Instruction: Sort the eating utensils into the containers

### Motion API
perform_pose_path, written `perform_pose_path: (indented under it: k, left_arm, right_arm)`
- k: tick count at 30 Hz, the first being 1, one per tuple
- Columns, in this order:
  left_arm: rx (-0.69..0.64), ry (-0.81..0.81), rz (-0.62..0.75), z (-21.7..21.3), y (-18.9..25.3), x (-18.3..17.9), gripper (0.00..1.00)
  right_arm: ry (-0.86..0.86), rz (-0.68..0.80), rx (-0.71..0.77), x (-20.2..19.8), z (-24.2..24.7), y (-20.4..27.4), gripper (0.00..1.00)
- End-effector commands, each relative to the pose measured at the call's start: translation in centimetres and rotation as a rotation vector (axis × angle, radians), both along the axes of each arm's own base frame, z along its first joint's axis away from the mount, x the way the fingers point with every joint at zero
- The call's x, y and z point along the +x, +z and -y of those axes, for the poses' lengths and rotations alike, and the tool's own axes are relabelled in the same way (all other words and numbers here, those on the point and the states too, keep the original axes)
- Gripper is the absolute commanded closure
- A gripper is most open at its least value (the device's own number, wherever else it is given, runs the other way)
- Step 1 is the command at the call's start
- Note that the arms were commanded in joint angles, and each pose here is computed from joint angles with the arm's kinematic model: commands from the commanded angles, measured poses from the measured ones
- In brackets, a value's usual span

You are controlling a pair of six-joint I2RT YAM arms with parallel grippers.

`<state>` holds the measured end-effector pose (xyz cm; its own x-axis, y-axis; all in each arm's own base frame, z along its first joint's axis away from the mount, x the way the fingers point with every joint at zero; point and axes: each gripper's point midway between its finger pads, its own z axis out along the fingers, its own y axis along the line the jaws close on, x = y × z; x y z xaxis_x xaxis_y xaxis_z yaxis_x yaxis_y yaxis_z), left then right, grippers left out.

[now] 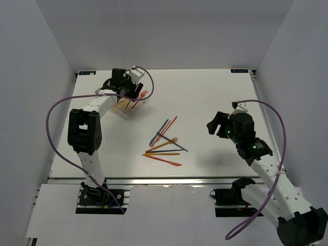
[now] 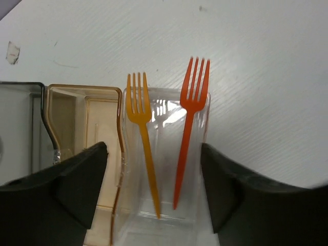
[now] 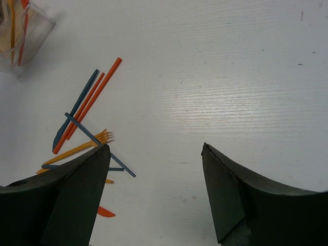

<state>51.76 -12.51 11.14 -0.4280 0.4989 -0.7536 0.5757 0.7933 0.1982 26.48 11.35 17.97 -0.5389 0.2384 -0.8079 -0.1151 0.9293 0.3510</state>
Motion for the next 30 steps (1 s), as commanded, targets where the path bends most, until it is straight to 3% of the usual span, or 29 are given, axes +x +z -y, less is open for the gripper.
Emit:
perform_pose_path:
  k: [1, 2, 5, 7, 10, 13, 14, 18, 26, 30]
  left_arm:
    - [-0.091, 0.025, 0.165, 2.0, 10.3, 0.5, 0.10]
    - [-0.089, 0.039, 0.156, 2.2, 11.1, -0.2, 0.02]
    - [-0.063, 0.094, 0.154, 3.8, 13.6, -1.6, 0.02]
    - [-0.052, 0.118, 0.162, 6.2, 15.3, -3.5, 0.02]
    - [-0.064, 0.082, 0.062, 9.9, 14.2, -8.1, 0.02]
    - [-0.067, -0.065, -0.026, 12.9, 12.1, -13.6, 0.13]
    - [-0.031, -0.102, -0.076, 13.2, 9.4, -15.5, 0.19]
    - [0.070, -0.290, -0.167, 16.8, 6.0, -22.0, 0.33]
    - [0.041, -0.390, -0.350, 18.4, 0.9, -26.6, 0.46]
    - [0.050, -0.373, -0.372, 18.1, -1.2, -27.0, 0.50]
  right_arm:
    - [0.015, 0.044, 0.008, 0.8, -0.3, 0.9, 0.22]
    - [0.014, 0.045, 0.009, 0.8, -0.4, 0.9, 0.19]
    - [0.006, 0.053, 0.014, 0.9, -0.3, 1.2, 0.11]
    - [0.004, 0.051, 0.019, 0.9, -0.3, 1.5, 0.11]
    - [0.023, 0.043, 0.032, 0.7, -0.7, 1.6, 0.11]
    - [0.049, 0.035, 0.041, 0.2, -1.0, 1.6, 0.11]
    - [0.053, 0.032, 0.041, 0.0, -1.0, 1.6, 0.11]
    - [0.072, 0.023, 0.039, -0.6, -1.1, 1.3, 0.11]
    - [0.208, -0.053, 0.043, -1.7, -3.0, -1.3, 0.19]
    - [0.233, -0.122, 0.040, -1.8, -3.5, -3.4, 0.21]
